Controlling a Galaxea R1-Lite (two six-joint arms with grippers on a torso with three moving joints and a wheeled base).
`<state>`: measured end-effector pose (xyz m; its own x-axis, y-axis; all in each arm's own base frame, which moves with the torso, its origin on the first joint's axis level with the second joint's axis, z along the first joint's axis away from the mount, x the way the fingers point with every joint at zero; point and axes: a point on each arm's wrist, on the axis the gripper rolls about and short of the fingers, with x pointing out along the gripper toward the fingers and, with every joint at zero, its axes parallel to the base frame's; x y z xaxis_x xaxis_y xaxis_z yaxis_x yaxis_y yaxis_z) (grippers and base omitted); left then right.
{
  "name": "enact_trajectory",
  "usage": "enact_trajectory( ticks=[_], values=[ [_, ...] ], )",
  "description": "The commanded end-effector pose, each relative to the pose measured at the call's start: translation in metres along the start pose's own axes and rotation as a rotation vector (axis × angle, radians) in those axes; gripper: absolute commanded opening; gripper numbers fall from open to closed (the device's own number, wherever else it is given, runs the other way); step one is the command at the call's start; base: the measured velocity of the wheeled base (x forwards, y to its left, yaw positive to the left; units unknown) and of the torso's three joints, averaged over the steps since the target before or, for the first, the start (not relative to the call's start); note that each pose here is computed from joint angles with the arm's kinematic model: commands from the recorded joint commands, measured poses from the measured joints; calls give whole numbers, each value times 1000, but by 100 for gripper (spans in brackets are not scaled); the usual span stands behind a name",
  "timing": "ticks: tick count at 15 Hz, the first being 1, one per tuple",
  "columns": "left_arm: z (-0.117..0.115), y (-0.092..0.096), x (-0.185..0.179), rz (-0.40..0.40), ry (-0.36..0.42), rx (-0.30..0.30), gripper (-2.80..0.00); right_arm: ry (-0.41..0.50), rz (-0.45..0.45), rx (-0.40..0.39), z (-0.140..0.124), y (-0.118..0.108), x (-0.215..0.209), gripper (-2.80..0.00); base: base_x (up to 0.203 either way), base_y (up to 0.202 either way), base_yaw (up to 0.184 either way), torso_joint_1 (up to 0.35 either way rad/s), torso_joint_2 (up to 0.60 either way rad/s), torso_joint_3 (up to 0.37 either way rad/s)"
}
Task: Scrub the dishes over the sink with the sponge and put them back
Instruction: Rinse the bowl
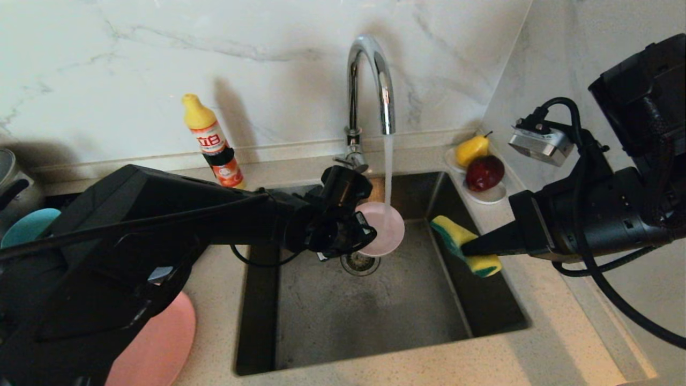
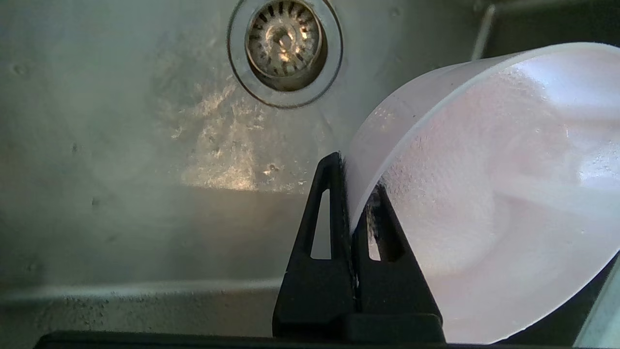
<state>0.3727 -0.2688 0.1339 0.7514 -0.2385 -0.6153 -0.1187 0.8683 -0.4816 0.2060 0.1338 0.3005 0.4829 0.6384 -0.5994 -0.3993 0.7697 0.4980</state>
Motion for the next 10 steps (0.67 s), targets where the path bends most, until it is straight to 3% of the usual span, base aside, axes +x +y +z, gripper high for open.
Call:
enact_trajectory(
  ticks=[1,6,8,10],
  values=[
    [-1,-2,-3,-3,1,-3,-280,0,1,3,-1,-1,2,-280,0,0,0,0,0,0],
    [1,11,-28,27,-1,14,-280,-31,11,-4,-1,-1,0,-280,0,0,0,0,0,0],
    [8,20,-54,50,-50,41,-280,-14,3,4,-1,-4,6,-280,0,0,0,0,0,0],
    [15,29,-78,61,-150,88,-280,7,-8,11,-4,-7,11,-280,0,0,0,0,0,0]
  ],
)
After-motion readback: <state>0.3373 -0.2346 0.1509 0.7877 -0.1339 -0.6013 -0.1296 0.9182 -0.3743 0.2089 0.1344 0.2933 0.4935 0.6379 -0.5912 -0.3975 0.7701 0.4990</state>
